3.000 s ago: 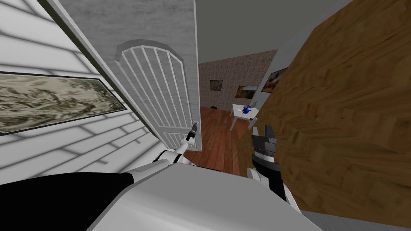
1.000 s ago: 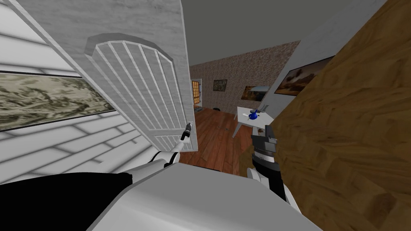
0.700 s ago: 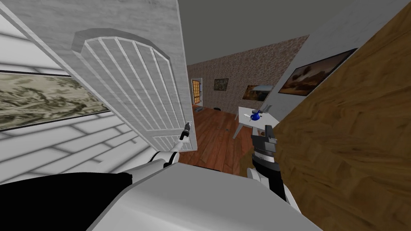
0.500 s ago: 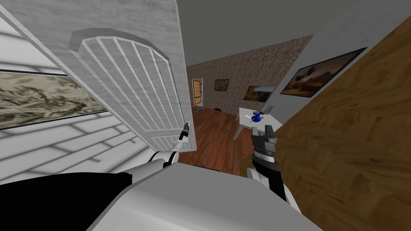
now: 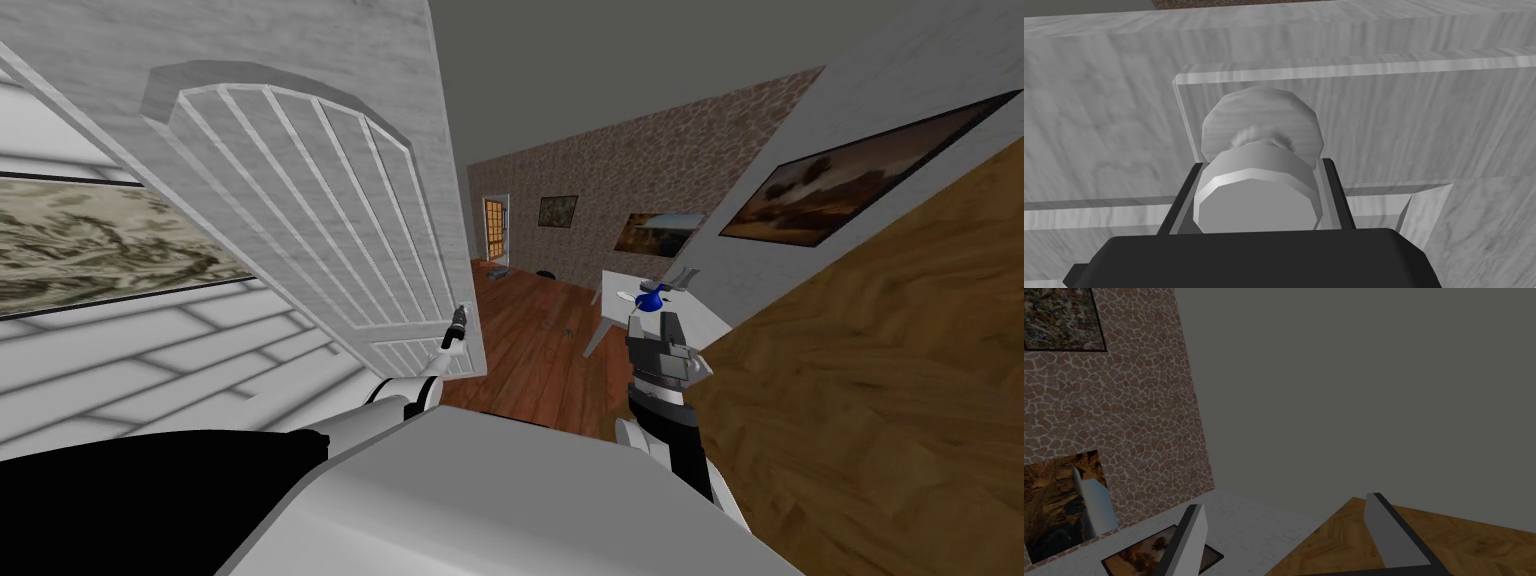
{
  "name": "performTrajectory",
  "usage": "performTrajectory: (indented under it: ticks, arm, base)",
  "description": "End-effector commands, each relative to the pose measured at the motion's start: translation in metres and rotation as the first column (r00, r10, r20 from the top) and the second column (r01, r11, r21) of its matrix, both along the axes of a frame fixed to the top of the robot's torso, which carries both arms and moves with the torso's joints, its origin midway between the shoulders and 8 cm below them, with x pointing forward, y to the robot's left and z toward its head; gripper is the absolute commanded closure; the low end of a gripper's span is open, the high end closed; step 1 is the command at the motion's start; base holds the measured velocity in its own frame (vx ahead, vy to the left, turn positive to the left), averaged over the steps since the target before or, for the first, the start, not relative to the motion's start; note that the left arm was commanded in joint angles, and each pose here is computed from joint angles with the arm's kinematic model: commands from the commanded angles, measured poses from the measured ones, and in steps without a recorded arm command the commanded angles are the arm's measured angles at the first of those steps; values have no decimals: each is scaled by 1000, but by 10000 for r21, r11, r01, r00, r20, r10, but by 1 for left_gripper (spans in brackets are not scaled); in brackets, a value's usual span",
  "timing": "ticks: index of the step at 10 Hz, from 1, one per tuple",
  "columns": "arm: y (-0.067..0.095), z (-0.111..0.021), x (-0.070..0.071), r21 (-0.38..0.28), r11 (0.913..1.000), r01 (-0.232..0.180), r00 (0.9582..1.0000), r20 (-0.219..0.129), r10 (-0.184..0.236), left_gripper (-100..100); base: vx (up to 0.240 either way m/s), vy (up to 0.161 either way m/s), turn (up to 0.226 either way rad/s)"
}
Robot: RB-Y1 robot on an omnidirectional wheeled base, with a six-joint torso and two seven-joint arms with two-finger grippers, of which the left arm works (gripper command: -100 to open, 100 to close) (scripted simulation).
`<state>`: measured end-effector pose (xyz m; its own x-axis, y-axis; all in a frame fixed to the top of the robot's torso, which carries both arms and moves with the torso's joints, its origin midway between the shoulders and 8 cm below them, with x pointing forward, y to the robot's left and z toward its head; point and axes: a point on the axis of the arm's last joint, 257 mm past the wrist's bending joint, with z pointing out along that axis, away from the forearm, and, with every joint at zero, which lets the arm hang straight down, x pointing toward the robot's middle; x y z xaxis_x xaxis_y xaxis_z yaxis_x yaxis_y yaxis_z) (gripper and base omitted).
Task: Push the door open
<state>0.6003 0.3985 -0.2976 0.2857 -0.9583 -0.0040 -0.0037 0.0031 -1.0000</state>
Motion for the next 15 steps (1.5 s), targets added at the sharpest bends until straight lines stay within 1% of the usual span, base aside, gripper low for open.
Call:
performTrajectory:
  ticks: [1,2,4,5,6,7,8,11,14,15]
  arm:
    - [11,0,-3,-4,9998,-203,9998,3,203,100]
    - [13,0,-4,-5,9997,-250,9997,3,250,100]
    - [26,0,-8,-10,9988,-484,9988,7,484,100]
    - [25,-4,-9,-28,9988,-489,9988,-75,489,100]
    - [26,0,-8,-10,9988,-484,9988,7,484,100]
    - [39,0,-13,-16,9972,-748,9972,13,748,100]
    - [43,0,-14,-17,9967,-814,9967,15,814,100]
    - [62,1,-21,-25,9929,-1187,9929,26,1187,100]
    - [76,1,-27,-31,9892,-1463,9892,35,1463,100]
    - [75,-1,-28,-21,9896,-1436,9896,-20,1436,100]
  base:
    - [159,0,47]
    - [193,2,35]
    - [175,-35,36]
    - [142,-37,33]
    - [65,-8,7]
    - [134,-57,42]
    - [186,-82,66]
    - [186,-69,57]
    - [167,-68,49]
    - [86,-23,45]
